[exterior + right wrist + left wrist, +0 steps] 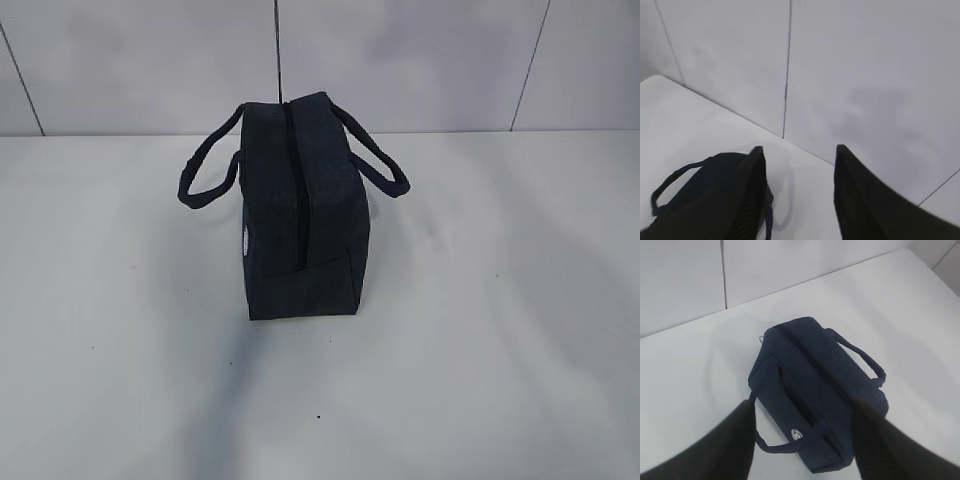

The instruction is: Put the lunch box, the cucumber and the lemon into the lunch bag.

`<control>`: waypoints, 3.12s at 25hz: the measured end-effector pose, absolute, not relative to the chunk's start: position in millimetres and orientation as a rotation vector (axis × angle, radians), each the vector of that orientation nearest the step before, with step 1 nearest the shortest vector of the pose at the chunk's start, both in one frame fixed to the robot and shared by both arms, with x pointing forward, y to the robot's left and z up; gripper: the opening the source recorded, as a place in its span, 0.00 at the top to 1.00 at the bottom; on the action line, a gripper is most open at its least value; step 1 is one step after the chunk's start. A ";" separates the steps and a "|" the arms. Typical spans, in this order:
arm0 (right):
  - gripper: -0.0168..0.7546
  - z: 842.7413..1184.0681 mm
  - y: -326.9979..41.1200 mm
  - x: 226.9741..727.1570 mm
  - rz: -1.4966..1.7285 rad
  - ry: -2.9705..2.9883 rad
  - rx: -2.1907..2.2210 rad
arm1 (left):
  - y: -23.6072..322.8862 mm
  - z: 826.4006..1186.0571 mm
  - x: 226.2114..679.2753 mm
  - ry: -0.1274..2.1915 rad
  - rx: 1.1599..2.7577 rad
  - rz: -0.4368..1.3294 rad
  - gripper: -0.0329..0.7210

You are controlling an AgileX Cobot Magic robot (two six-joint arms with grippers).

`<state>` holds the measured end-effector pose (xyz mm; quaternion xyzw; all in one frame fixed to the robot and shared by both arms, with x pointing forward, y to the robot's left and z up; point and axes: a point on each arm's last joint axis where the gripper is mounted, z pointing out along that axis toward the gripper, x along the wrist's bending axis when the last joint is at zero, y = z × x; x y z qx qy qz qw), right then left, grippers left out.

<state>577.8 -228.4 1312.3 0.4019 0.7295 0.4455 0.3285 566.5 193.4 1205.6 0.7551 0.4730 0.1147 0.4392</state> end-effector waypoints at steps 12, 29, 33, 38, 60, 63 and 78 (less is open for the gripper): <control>0.57 1354.7 -228.5 461.8 1.239 1.916 1.066 | 185.3 1276.7 447.3 0.881 1.933 0.331 0.43; 0.58 1248.7 -277.8 253.6 1.233 1.798 1.046 | 241.9 1200.5 307.2 0.952 1.845 0.411 0.53; 0.58 1198.9 -281.1 235.6 1.177 1.888 1.099 | 256.4 1173.8 278.4 0.976 1.878 0.445 0.54; 0.58 1153.1 -284.6 216.7 1.117 1.978 1.142 | 270.9 1135.1 253.1 1.025 1.930 0.475 0.54; 0.48 1043.6 -289.6 242.4 0.882 2.066 1.285 | 294.4 1052.7 226.3 1.060 1.906 0.666 0.55; 0.48 1043.5 -289.7 242.8 0.884 2.061 1.286 | 294.1 1052.4 227.7 1.058 1.896 0.673 0.55; 0.48 1044.1 -290.6 240.5 0.901 2.042 1.268 | 294.5 1052.5 228.5 1.059 1.892 0.684 0.60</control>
